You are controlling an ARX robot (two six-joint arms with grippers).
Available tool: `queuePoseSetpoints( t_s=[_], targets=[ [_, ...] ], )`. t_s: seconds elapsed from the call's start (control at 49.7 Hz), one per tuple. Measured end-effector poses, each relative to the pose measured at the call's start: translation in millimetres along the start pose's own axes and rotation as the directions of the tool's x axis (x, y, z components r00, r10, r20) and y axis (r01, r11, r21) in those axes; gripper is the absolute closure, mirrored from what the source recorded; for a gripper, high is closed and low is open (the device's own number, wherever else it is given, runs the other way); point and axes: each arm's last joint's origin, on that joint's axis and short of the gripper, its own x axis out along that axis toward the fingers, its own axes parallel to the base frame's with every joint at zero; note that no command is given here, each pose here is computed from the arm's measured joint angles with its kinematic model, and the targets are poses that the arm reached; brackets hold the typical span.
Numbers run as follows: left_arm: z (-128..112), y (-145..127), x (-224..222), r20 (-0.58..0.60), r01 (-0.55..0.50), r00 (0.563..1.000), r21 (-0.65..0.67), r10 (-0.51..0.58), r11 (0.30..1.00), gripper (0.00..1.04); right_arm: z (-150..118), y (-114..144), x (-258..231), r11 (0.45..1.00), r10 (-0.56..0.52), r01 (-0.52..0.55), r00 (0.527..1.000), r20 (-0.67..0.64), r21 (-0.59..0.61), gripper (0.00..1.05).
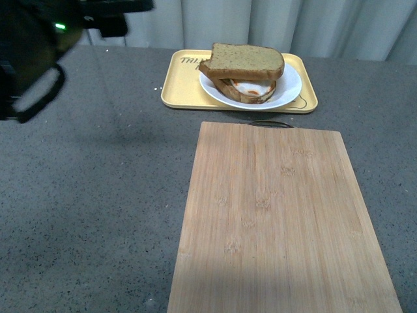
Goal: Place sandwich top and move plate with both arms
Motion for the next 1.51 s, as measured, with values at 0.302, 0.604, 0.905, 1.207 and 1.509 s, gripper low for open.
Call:
queuePoseSetpoints(
  t_s=[0.302,0.604,0.905,1.207,1.509],
  targets=[
    [6,50,-78,-0.051,0.011,0.999,0.05,-0.009,0.999,1.01,0,0,0,1.0,0.0,0.0,1.0,0.0,0.0,0.09],
    [24,75,-126,-0.046,-0.004,0.999,0.053,0.006,0.999,1.01,0,0,0,1.0,0.0,0.0,1.0,0.0,0.0,0.09],
    [27,90,-162,-0.051,0.016,0.999,0.056,-0.013,0.998,1.01,0,0,0,1.0,0.0,0.0,1.0,0.0,0.0,0.09],
    [30,96,-187,-0.042,-0.002,0.999,0.058,0.005,0.998,1.01,0,0,0,1.0,0.0,0.0,1.0,0.0,0.0,0.09],
    [37,95,-200,-0.023,-0.002,1.0,0.058,0.004,0.998,1.01,0,0,0,1.0,0.0,0.0,1.0,0.0,0.0,0.09]
  ],
)
